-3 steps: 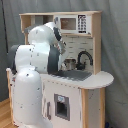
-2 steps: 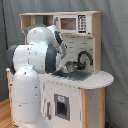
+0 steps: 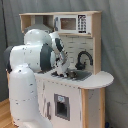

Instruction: Play with the kitchen

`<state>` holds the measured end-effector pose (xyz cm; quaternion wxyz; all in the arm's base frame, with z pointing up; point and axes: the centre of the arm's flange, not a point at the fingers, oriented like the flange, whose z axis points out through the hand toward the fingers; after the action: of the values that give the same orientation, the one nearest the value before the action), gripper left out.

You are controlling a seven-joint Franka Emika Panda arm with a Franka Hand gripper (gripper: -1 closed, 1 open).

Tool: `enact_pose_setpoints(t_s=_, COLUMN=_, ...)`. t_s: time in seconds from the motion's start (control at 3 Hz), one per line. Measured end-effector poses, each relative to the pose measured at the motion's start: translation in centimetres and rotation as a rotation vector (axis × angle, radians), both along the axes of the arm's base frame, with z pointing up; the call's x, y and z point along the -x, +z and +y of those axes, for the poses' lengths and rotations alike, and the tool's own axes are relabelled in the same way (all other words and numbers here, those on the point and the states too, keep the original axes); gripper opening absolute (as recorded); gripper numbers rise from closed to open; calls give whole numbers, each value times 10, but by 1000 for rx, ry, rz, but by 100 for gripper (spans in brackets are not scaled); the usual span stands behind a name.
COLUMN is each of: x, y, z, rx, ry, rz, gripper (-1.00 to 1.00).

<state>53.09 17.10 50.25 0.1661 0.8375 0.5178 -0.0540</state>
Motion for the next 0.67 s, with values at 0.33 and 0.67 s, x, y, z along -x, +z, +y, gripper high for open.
enact_pose_setpoints(t_s=0.33, x=-1, y=1, z=1, rx=-3, ry=3, rz=-7, gripper=100)
enact_pose_setpoints(t_s=0.67, x=-12, y=4, z=6, rx=-19, ry=26, rz=-79, gripper=100)
